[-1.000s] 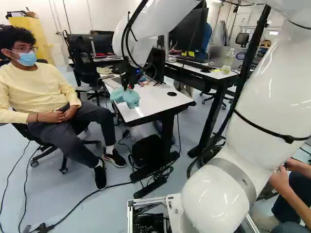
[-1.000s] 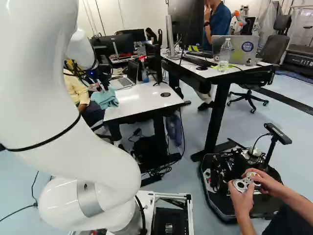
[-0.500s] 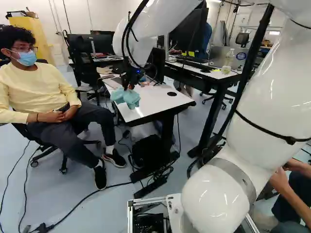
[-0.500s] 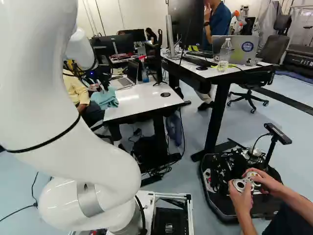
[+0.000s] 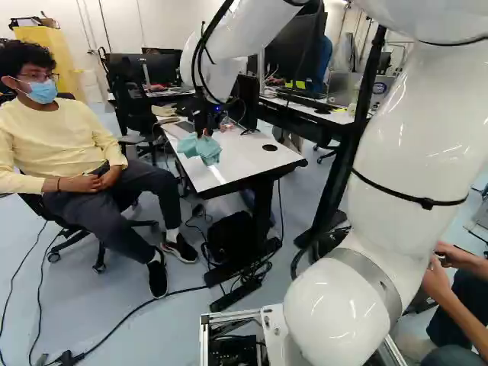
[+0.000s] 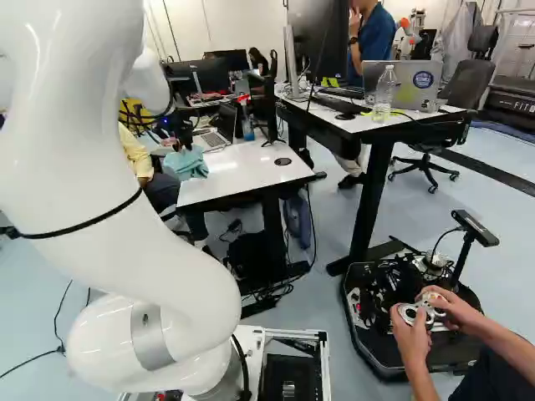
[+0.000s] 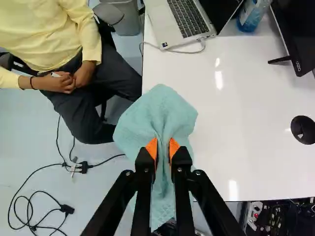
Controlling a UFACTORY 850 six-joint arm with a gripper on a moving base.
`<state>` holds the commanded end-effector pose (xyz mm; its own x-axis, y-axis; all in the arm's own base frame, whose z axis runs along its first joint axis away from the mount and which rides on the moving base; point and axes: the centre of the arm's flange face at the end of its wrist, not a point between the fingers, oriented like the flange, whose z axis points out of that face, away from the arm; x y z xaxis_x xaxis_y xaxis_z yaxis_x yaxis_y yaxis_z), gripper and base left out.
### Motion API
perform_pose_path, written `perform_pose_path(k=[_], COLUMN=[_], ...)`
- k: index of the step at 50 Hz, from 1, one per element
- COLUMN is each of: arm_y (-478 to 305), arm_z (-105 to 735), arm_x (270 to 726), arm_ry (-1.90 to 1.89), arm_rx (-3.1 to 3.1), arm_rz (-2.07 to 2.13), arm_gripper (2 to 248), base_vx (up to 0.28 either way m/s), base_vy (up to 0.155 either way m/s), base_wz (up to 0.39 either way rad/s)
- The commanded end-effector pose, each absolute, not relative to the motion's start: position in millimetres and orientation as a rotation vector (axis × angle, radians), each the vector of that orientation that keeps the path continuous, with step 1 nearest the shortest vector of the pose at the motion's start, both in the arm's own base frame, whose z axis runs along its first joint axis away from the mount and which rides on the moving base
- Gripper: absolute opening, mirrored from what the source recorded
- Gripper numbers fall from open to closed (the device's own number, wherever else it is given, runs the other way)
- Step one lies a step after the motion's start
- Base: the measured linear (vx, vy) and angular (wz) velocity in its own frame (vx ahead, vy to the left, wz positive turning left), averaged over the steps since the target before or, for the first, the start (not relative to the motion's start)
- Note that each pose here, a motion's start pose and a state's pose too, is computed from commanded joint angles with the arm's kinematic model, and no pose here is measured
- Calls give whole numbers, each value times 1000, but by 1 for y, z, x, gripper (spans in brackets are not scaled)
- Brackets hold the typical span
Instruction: Clean the table with the green towel
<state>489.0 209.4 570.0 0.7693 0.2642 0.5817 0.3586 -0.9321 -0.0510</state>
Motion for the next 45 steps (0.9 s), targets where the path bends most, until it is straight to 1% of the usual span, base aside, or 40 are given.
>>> perform_pose_path(k=[45], arm_y=[226], arm_z=[568], arm_x=[578], arm_ry=[-449], arm_rx=[-2787], arm_rz=[-962], arm_gripper=[51], base_vx=[0], base_vy=[0], base_wz=[0])
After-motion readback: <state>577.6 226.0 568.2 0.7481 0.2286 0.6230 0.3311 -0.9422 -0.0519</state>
